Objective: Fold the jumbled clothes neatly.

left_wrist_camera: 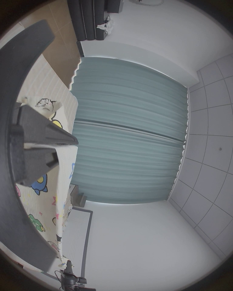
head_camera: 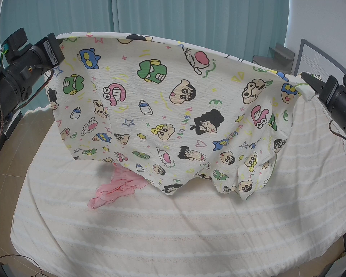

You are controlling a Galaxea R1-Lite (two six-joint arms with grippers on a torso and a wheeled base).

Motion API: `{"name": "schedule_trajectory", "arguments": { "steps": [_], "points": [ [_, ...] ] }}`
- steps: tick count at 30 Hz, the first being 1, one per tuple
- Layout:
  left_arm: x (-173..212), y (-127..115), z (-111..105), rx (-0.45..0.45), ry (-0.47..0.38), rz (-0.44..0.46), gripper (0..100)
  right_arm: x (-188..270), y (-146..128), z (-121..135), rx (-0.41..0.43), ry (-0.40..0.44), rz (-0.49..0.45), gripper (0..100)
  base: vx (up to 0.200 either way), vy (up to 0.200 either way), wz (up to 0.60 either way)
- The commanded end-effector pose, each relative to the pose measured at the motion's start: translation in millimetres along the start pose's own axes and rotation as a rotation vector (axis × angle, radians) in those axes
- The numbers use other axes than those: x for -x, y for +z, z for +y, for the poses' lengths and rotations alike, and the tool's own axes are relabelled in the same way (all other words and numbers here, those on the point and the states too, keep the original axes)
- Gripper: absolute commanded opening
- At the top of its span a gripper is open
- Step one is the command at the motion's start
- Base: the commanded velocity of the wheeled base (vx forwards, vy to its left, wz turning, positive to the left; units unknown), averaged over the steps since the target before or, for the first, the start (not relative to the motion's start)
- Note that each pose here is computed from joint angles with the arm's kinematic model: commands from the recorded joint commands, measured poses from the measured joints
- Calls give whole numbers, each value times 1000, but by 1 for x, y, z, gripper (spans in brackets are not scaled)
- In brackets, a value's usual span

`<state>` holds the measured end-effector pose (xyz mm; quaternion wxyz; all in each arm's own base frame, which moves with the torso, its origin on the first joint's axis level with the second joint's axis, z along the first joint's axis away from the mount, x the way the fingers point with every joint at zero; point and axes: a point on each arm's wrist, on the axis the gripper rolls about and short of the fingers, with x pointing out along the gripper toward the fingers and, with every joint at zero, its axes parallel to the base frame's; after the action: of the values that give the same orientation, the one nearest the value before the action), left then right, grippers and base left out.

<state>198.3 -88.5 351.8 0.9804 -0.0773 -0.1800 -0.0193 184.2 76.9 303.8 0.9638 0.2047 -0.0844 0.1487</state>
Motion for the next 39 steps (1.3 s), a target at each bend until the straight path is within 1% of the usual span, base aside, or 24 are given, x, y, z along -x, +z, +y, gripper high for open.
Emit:
{"name": "schedule_trajectory", "arguments": {
  "steps": [1, 6, 10, 14, 26, 39],
  "points": [
    [8, -2, 4, -5, 7, 7, 0, 4, 2, 2, -6, 10, -5, 0, 0, 0, 0],
    [17, -11, 8, -18, 3, 38, 0, 5, 3, 2, -13, 12, -11, 0, 0, 0, 0],
    [19, -19, 8, -29, 6, 64, 0, 6, 2, 6, -19, 31, -3, 0, 0, 0, 0],
    [19, -19, 8, -26, 3, 65, 0, 7, 2, 7, -22, 35, -6, 0, 0, 0, 0],
    [20, -20, 8, -30, 2, 71, 0, 9, 4, 7, -35, 37, -10, 0, -200, 0, 0],
    [22, -19, 7, -7, -3, 62, 0, 9, 4, 7, -36, 38, -9, 0, 0, 0, 0]
  ]
}}
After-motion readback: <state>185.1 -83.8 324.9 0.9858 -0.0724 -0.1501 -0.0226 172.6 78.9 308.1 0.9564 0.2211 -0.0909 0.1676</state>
